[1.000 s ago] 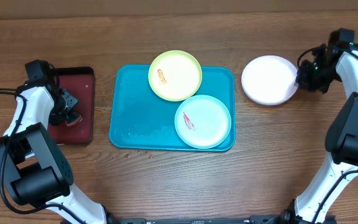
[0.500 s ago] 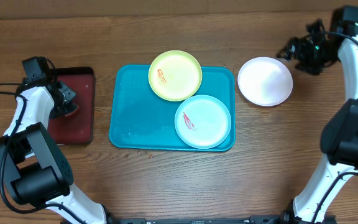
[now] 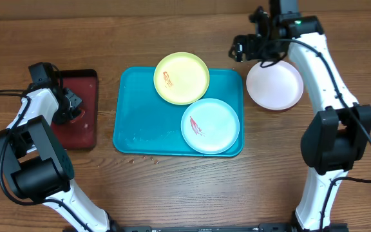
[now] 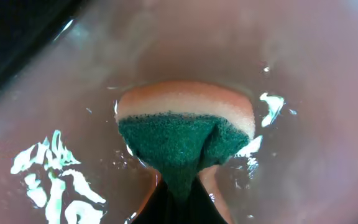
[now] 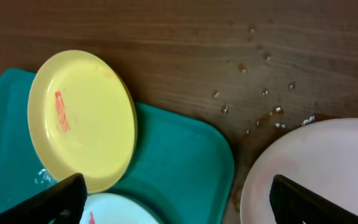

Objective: Clean dirty plates on tray and stack at the side
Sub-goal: 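Move the right gripper to the yellow plate rim and grasp it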

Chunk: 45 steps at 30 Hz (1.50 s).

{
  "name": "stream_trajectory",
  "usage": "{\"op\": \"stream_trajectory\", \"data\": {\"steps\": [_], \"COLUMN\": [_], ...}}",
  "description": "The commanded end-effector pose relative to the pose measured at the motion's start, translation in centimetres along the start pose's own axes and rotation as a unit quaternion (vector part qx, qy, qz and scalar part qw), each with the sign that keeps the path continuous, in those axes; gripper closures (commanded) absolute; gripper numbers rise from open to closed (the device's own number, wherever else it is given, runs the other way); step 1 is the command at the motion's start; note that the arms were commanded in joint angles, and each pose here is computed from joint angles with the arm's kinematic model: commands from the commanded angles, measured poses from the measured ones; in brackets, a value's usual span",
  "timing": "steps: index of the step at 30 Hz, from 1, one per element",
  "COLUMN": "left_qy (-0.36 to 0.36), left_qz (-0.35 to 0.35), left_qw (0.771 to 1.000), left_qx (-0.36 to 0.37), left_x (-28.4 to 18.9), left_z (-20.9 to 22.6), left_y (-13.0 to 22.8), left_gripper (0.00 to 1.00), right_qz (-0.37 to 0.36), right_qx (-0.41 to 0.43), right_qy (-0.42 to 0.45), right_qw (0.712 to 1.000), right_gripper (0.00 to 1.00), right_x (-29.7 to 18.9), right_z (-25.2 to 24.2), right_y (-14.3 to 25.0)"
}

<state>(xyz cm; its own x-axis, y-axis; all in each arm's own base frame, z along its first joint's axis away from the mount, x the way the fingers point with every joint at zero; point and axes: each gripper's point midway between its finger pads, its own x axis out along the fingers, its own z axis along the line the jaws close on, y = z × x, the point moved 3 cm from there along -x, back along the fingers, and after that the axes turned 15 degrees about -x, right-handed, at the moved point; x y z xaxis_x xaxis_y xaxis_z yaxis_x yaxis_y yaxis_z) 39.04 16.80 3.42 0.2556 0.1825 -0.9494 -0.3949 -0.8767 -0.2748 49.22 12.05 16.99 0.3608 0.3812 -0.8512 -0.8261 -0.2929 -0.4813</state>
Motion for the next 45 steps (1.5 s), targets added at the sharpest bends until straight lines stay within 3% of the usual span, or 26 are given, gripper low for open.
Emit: {"op": "stream_trajectory", "data": {"steps": [1,11,18,22,28,37,45], "left_qy": [-0.019,0.064,0.076,0.066,0.064,0.068,0.067], "left_qz": [0.030,-0.004,0.003,0.018,0.019,0.016,0.016], "left_qw": [0.999,0.998,0.997,0.998,0.998,0.998,0.998], "left_qx": [0.010,0.007,0.008,0.008,0.009,0.008,0.009], "left_x": [0.9,-9.8,-12.2,-12.1,-12.0,-12.1,-12.1], "left_z": [0.8,-2.5,-2.2,-1.7,-1.6,-1.8,-1.8], "left_y": [0.9,-2.1,-1.5,-0.9,-0.8,-1.0,-0.9], "left_gripper": [0.96,0.96,0.96,0.96,0.96,0.96,0.96], "right_qz": [-0.021,-0.036,-0.014,-0.004,0.013,0.028,0.050], "right_qx": [-0.014,-0.065,-0.096,-0.106,-0.112,-0.122,-0.170], "right_qy": [0.032,0.018,0.032,0.030,0.060,0.050,-0.008], "right_qw": [0.999,0.997,0.995,0.994,0.992,0.991,0.984], "right_gripper": [0.04,0.07,0.10,0.23,0.28,0.77,0.78], "right_x": [-0.5,3.7,8.8,11.4,14.1,14.3,15.2], "right_z": [0.9,5.2,6.6,7.3,6.7,8.3,15.4], "right_y": [-1.4,-1.6,-0.2,0.5,1.6,2.3,4.1]}}
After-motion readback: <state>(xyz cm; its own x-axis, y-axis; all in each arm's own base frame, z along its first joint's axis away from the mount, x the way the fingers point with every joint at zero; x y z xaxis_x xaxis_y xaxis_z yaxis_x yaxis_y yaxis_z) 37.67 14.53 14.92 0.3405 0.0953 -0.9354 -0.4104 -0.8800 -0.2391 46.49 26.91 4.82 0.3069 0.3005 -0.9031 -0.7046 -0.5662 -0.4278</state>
